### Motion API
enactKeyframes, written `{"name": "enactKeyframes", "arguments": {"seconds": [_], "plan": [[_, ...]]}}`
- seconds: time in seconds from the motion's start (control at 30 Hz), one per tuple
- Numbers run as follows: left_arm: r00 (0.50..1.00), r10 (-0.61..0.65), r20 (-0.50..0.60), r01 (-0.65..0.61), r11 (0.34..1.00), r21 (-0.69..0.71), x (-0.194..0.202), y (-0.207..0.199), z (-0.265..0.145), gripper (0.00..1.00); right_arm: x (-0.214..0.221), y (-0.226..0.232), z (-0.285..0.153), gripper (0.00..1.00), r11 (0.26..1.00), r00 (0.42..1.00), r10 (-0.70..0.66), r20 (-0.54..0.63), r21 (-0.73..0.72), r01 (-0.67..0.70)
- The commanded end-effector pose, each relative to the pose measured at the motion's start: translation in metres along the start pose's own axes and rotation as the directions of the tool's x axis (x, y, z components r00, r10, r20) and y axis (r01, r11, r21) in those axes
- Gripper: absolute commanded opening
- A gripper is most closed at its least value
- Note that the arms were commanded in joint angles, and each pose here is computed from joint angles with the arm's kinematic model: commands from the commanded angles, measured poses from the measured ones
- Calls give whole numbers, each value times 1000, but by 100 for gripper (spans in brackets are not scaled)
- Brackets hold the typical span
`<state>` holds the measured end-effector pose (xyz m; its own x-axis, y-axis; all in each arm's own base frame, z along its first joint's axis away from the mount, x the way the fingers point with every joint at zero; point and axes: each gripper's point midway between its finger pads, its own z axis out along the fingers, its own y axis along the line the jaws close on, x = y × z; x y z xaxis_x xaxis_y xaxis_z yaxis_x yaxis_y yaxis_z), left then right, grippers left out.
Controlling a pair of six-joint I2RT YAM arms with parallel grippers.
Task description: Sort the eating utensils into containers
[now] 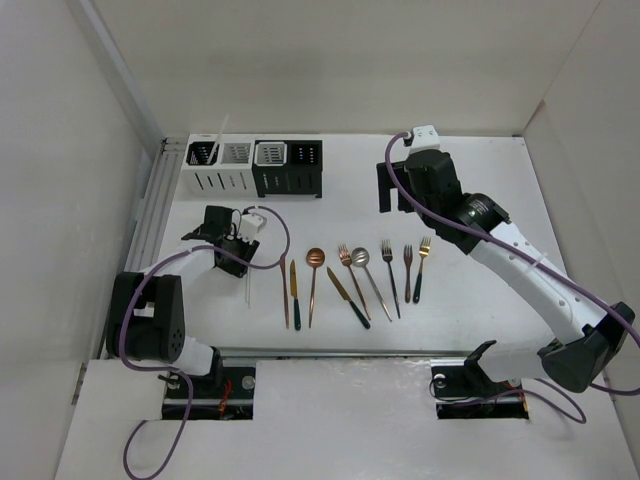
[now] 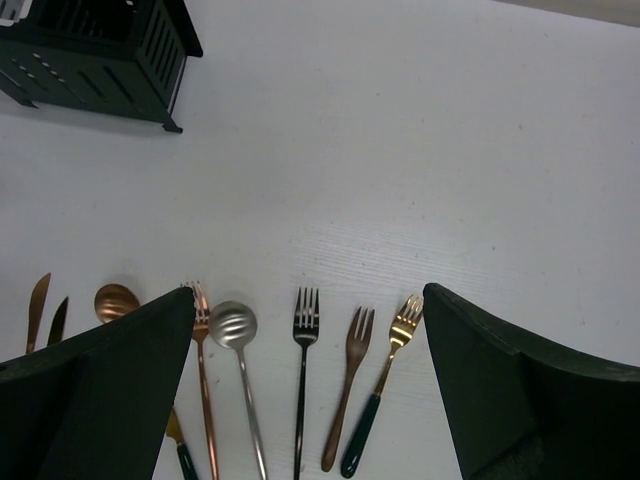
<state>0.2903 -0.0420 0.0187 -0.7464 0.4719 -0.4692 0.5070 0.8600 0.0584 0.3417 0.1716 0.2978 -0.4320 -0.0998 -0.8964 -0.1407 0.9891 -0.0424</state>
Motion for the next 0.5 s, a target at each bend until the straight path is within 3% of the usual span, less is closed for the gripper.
{"name": "enactKeyframes", "arguments": {"seconds": [0.0, 0.3, 0.47], "plan": [[1000, -5, -6, 5, 1000, 18, 5, -5, 2, 38, -20, -2, -11, 100, 1000, 999, 13, 47, 8, -13], [995, -36, 94, 30, 997, 65, -35, -7, -21, 42, -20, -2, -11, 100, 1000, 999, 13, 47, 8, -13], [995, -28, 96, 21, 997, 69, -38, -9, -23, 42, -22, -3, -13, 100, 1000, 998, 17, 55, 6, -18]]}}
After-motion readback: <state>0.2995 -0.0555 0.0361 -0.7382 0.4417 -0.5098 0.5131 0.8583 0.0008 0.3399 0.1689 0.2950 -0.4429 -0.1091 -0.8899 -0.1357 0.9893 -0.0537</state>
